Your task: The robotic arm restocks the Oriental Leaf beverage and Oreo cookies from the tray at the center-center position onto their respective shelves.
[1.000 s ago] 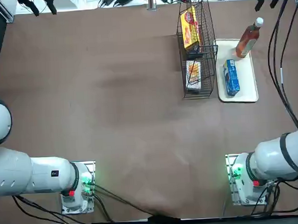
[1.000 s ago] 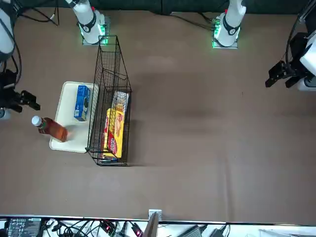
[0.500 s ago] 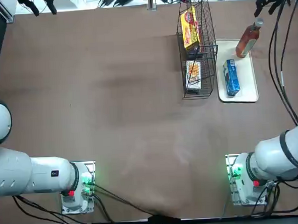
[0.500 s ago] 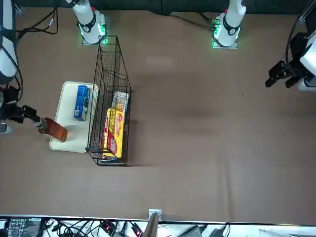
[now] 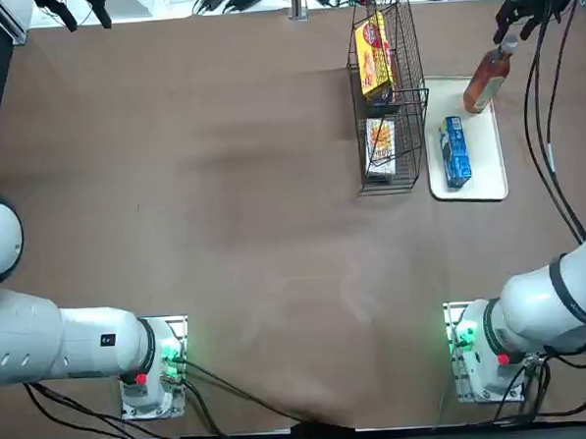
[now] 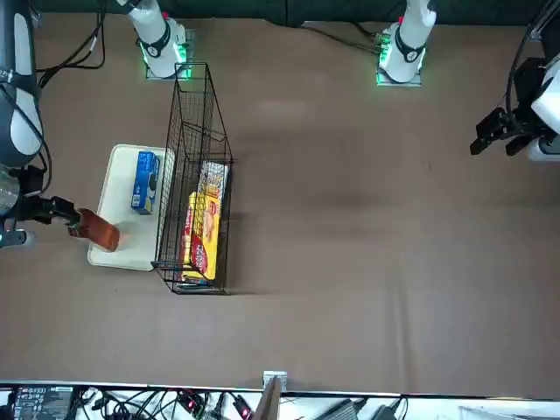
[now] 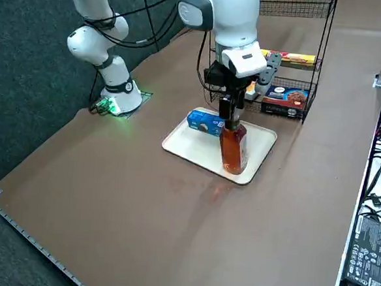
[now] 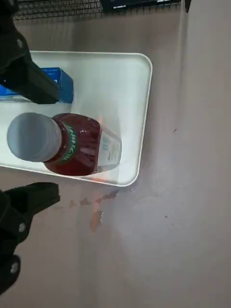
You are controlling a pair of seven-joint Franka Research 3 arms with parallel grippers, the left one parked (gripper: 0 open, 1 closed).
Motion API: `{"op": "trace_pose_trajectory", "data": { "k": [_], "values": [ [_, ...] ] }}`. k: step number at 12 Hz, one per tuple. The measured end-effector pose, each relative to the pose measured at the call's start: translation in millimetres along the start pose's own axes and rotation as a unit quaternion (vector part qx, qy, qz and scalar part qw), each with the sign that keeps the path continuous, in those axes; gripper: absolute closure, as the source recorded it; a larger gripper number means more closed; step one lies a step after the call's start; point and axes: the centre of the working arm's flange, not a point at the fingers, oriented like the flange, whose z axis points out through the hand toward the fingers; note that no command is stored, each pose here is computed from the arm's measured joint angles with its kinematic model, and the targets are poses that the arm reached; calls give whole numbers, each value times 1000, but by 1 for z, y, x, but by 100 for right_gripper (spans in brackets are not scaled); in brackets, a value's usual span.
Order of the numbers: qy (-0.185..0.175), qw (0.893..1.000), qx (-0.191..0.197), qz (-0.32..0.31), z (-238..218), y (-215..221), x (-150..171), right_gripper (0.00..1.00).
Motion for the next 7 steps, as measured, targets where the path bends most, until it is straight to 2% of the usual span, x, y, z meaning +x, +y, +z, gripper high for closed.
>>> {"op": "trace_pose_trajectory", "data": {
  "k": [7],
  "values": [
    [-3,1000,1,2,30,2,1,0]
  ]
}}
